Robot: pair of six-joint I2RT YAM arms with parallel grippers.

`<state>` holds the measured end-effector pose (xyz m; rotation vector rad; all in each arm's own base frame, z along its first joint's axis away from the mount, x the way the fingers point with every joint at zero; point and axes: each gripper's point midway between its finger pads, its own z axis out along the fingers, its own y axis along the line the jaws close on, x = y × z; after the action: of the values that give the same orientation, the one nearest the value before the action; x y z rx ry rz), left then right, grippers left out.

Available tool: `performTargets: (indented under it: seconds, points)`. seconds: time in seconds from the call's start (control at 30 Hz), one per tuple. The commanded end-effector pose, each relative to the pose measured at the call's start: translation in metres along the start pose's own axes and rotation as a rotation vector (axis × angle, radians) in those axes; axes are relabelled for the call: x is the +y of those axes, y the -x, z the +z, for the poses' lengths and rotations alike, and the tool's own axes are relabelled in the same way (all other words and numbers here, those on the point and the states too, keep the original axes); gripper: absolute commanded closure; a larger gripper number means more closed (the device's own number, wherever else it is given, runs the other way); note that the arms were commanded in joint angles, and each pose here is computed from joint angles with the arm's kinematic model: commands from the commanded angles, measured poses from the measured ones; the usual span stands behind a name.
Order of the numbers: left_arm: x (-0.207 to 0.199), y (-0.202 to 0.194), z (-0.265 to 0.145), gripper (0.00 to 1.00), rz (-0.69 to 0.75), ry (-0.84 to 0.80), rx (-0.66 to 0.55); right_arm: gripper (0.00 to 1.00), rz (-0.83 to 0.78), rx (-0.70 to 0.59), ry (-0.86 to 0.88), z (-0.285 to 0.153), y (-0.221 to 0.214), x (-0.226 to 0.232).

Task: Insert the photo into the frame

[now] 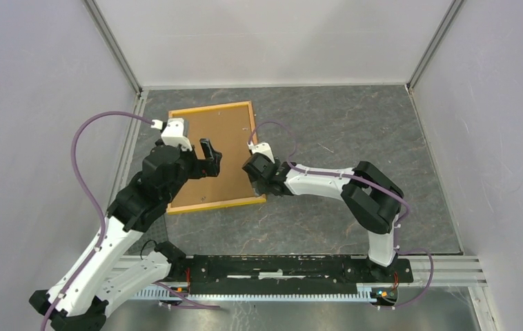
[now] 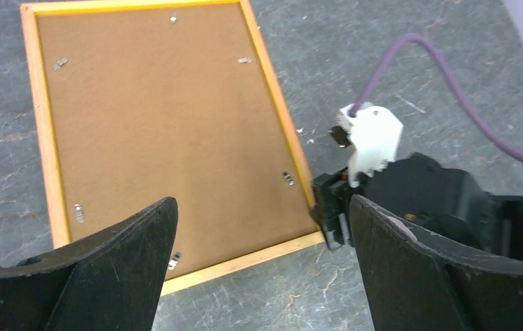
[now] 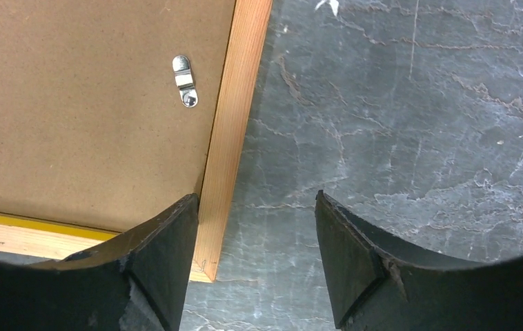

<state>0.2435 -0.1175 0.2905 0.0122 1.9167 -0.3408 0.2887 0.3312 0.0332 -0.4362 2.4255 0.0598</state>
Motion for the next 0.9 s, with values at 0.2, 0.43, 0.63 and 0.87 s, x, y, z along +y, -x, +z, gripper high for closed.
performTargets:
  seconds: [0.2, 0.43, 0.63, 0.87]
  points:
    - [0.016, -0.035, 0.047, 0.00, 0.027, 0.116, 0.178, 0.36, -0.030, 0.071, -0.118, -0.018, -0.079, -0.102]
    - [0.029, -0.104, 0.064, 0.00, -0.194, 0.248, 0.314, 0.37, 0.054, 0.063, -0.125, -0.054, -0.147, -0.150]
    - [0.061, -0.186, 0.061, 0.08, -0.326, 0.418, 0.406, 0.35, 0.072, 0.004, 0.003, -0.068, -0.166, -0.147]
    - [0.085, -0.204, 0.064, 0.31, -0.376, 0.520, 0.312, 0.28, 0.049, -0.127, 0.040, -0.073, -0.116, -0.147]
